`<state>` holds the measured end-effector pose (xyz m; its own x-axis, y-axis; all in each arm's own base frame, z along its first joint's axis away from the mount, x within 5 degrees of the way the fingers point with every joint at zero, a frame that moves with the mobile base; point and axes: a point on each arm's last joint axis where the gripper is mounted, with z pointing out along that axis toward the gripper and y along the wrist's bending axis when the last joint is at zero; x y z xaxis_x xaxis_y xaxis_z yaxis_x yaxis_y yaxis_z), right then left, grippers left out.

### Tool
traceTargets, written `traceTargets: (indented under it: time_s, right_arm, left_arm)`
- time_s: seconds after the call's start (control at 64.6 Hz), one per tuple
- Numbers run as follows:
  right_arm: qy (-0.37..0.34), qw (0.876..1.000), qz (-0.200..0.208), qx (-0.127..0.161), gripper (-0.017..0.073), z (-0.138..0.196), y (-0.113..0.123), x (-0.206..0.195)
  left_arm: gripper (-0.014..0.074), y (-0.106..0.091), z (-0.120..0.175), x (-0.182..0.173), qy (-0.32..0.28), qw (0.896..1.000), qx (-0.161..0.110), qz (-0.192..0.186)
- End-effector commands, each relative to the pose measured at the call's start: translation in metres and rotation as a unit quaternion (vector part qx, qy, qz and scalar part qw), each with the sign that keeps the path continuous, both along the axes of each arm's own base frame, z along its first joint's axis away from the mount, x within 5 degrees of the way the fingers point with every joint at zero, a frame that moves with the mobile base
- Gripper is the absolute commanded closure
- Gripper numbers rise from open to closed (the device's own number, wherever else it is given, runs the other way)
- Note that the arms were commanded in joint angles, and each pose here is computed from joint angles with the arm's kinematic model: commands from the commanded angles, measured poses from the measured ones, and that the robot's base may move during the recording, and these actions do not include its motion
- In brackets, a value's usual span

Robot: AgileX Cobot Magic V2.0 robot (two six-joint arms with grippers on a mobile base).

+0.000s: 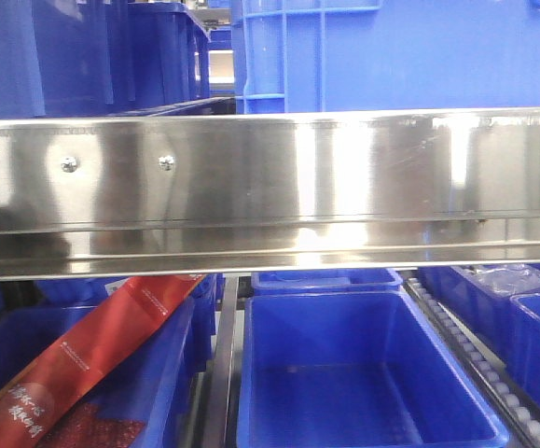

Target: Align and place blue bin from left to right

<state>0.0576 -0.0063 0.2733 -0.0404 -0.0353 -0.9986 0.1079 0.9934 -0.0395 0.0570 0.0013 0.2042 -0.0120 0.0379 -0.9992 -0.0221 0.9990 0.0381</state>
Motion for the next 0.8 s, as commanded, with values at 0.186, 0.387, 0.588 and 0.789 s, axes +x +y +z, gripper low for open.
traceTargets:
  time_s: [0.186, 0.387, 0.588, 0.789]
  right_arm:
    - [-0.014, 1.0, -0.014, -0.012, 0.0721, -0.049, -0.001, -0.006]
    - [-0.029, 0.999, -0.012, 0.014, 0.0721, -0.066, -0.001, -0.002]
    - [-0.012, 1.0, -0.011, 0.016, 0.0721, -0.07, -0.001, -0.002]
    - [-0.012, 1.0, -0.011, 0.016, 0.0721, -0.07, -0.001, -0.002]
  left_arm:
    - [0.0704, 0.0, 0.002, -0.001, -0.009, 1.0, 0.003, 0.001]
    - [0.0704, 0.0, 0.002, -0.001, -0.009, 1.0, 0.003, 0.001]
    - [0.0704, 0.0, 0.002, -0.001, -0.009, 1.0, 0.003, 0.001]
    - [0.0704, 0.0, 0.002, -0.001, -0.009, 1.0, 0.003, 0.001]
